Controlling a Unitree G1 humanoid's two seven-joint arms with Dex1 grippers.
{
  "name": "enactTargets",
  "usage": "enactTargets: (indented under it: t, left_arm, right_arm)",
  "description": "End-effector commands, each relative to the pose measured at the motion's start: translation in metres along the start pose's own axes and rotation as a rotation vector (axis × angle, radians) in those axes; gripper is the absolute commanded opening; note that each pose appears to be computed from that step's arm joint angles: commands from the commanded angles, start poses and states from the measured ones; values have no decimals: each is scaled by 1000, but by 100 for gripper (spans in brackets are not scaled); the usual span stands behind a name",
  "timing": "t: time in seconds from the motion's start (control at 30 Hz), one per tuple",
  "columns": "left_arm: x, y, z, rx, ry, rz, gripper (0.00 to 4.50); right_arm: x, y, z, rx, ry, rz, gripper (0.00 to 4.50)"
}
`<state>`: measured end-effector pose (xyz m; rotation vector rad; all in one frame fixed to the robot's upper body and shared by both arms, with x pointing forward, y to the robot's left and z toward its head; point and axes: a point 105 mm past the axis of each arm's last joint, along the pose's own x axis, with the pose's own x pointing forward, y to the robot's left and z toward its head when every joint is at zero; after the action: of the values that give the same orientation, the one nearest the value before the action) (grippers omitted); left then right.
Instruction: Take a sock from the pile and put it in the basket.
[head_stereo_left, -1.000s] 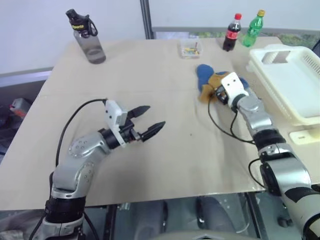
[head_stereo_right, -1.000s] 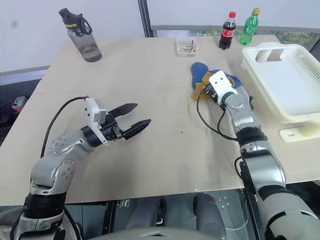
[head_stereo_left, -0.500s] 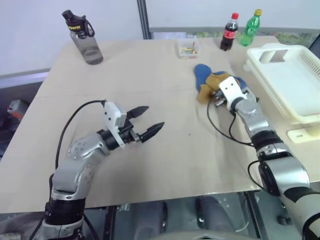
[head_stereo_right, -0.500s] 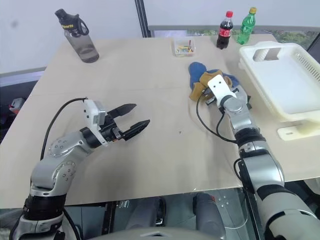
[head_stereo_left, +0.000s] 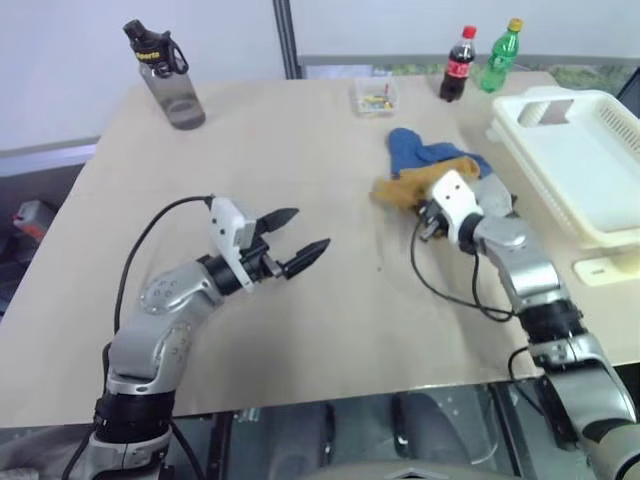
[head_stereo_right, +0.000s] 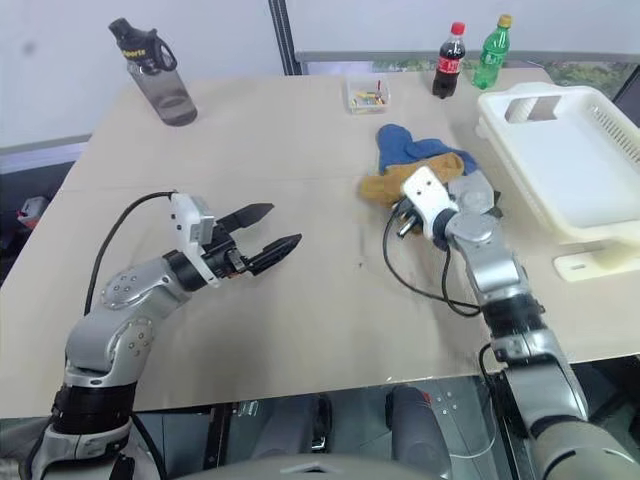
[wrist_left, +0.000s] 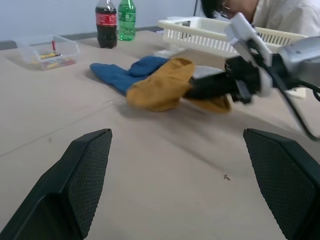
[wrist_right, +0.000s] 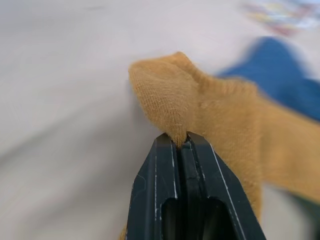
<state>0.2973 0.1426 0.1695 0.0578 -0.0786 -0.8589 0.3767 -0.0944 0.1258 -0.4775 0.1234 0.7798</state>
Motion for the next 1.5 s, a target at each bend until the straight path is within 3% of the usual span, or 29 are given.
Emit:
enactTargets:
  t: [0.03, 0.17, 0.33, 0.37, 0.43, 0.53, 0.73, 1.03, 1.07, 1.17, 1.43, 1.5]
  left_arm:
    - [-3, 5, 6, 20, -9, 11, 450]
    - [-7, 5, 2, -1, 21, -2, 450]
    - [-18, -3, -14, -56, 101, -63, 450]
    - [-20, -5, -18, -68, 119, -72, 450]
    - [-23, -8, -28, -78, 167, -95, 450]
    - [-26, -10, -47, -95, 252, -104, 450]
    - [-23, -9, -77, -163, 351, -88, 450]
    - [10, -15, -89, -171, 372, -111, 450]
    - [11, -19, -89, -186, 375, -137, 411]
    - [15, -25, -91, -191, 386, -176, 353]
    - [22, -28, -88, -247, 337, -180, 5]
    - [18, -23, -83, -310, 303, -157, 5]
  right_arm:
    - [-3, 44, 21, -120, -103, 166, 2]
    - [-13, 87, 19, -205, -130, 329, 2]
    - [-40, 99, 22, -178, -130, 460, 2]
    - [-43, 97, 23, -173, -132, 456, 67]
    - [-52, 100, 19, -179, -109, 478, 142]
    - [-59, 98, 22, -211, -130, 433, 290]
    - [-86, 95, 31, -165, -167, 369, 290]
    - [-137, 85, -2, -66, -28, 173, 290]
    - [-140, 84, -3, -67, -23, 157, 301]
    - [-145, 84, -5, -68, -11, 126, 301]
    - [-144, 87, -4, -90, -21, 102, 301]
    - [-143, 87, -3, -98, -24, 100, 301]
